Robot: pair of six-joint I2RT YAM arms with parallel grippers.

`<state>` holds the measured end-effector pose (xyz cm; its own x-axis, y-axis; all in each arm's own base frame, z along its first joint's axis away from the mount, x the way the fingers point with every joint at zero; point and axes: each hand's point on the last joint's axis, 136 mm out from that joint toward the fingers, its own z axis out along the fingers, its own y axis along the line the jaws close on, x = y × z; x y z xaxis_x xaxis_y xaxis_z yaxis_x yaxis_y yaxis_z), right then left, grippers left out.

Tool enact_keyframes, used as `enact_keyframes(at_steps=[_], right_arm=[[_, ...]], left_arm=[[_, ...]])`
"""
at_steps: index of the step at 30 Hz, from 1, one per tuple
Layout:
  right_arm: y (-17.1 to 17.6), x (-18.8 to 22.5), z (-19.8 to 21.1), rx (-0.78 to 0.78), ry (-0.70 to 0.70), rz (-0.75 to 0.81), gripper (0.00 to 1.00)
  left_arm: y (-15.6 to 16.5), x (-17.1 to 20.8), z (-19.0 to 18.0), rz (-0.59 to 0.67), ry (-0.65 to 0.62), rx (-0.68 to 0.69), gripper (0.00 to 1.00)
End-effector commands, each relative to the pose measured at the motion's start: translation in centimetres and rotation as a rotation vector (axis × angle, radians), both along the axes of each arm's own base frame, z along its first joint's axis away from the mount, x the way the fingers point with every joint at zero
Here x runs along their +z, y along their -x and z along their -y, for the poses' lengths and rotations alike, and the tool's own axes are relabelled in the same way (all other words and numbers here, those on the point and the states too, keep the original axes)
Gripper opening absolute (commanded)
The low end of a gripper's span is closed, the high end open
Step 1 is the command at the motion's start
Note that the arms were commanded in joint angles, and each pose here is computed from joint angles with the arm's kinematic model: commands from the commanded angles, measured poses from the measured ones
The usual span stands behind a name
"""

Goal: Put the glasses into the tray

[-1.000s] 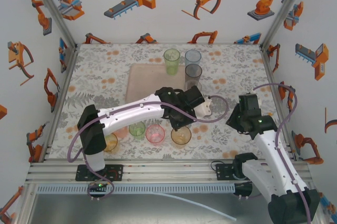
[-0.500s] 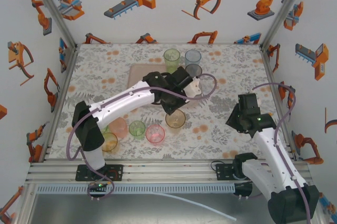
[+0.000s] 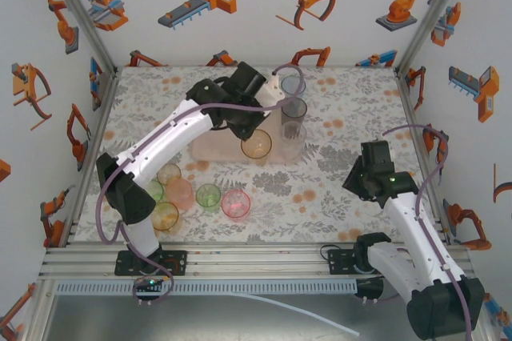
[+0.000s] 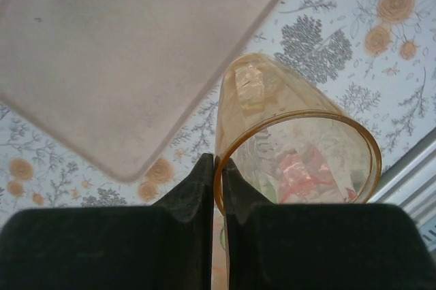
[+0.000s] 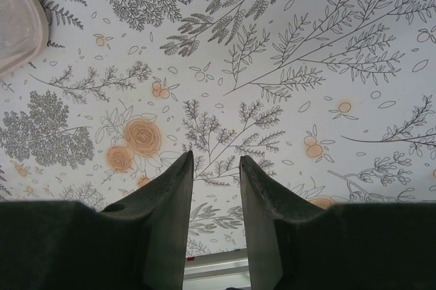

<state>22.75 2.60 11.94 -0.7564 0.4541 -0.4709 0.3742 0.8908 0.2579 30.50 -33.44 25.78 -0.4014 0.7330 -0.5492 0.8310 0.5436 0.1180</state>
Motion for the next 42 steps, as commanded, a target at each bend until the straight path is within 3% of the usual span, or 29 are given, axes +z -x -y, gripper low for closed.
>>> enact_keyframes(at_steps=[1,14,29,42], right_arm=[[-0.3,0.1,0.2,-0.002,0.007,0.012,0.35],[-0.5,-0.4,0.4,-0.012,0.017,-0.007,0.35],[-0.7,0.0,0.4,-0.016,0.016,-0.008,0.35],[-1.1,0.3,0.4,-0.014,0.017,-0.007,0.35]], left_arm=[[-2.3,0.8,-0.5,0.027,0.012,0.016,0.07],[-10.6,-0.1,-0.8,0.028,0.067,0.135,0.07],[-14.4,-4.0,0.7,-0.019,0.067,0.166,0.07],[-15.8,-6.4,0.8,-0.033,0.040,0.185,0.07]])
